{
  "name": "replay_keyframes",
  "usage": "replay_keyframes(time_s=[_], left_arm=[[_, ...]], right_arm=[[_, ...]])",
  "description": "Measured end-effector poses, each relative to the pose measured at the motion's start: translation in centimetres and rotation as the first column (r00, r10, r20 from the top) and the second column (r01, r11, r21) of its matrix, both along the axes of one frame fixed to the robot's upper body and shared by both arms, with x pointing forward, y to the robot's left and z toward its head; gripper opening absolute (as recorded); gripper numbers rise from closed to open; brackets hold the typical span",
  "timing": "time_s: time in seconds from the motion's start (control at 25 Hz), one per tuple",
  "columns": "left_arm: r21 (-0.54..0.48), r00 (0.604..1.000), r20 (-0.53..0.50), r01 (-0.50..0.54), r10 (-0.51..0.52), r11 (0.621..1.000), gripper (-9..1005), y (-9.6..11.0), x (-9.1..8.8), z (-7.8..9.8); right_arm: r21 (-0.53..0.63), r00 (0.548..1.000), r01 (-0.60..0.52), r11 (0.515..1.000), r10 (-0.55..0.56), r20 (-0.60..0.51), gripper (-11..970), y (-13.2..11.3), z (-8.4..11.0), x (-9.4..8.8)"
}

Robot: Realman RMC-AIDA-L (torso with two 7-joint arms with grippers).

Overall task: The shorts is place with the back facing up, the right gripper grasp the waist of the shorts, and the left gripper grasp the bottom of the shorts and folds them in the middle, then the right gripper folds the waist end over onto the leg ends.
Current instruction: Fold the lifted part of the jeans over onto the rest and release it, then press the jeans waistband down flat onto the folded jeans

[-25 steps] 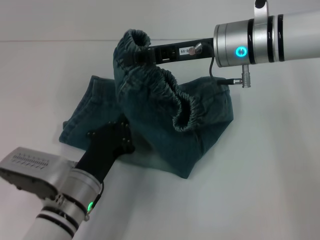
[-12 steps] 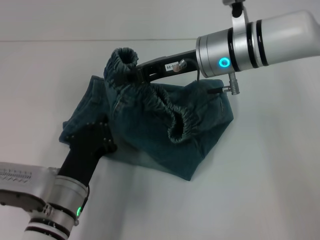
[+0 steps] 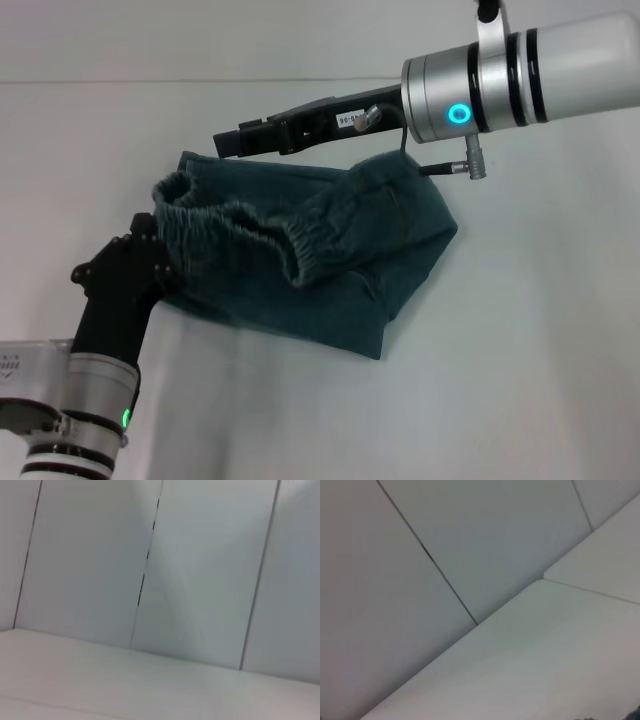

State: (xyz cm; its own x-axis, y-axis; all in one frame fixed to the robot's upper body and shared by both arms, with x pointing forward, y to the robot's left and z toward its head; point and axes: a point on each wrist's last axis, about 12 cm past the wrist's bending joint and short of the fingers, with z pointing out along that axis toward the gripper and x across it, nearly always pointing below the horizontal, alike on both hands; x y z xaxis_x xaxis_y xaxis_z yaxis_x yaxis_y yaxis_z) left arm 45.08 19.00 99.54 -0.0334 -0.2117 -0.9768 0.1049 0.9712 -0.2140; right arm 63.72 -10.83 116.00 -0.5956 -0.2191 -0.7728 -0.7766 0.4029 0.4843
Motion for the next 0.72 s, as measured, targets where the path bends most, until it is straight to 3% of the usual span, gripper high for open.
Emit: replay_keyframes(time_s=[0.2, 0.4, 0.56, 0.72], left_arm=[[-0.012, 0.999, 0.039, -0.018, 0.019, 1.000, 0, 0.7, 0.1, 0.4], [-0.005, 0.998, 0.055, -0.039, 0.039, 0.999, -1, 1.6, -0.1, 0.4], [-0.012, 0.997, 0.055, -0.060, 0.061, 0.998, -1, 2.4, -0.2, 0.2], [-0.050, 0.996, 0.056, -0.069, 0.072, 0.996, -1, 3.3, 0.0, 0.1]], right_arm=[[0.053, 0.999, -0.034, 0.998, 0.033, 0.031, 588, -2.1, 0.4, -1.1], [0.142, 0.998, -0.020, 0.990, 0.012, 0.057, 790, -9.8, -1.3, -5.1], [0.168, 0.998, -0.038, 0.985, 0.028, 0.062, 801, -14.6, -3.4, -8.7], [0.164, 0.997, -0.078, 0.983, 0.073, 0.033, 813, -16.1, -5.3, -11.1]])
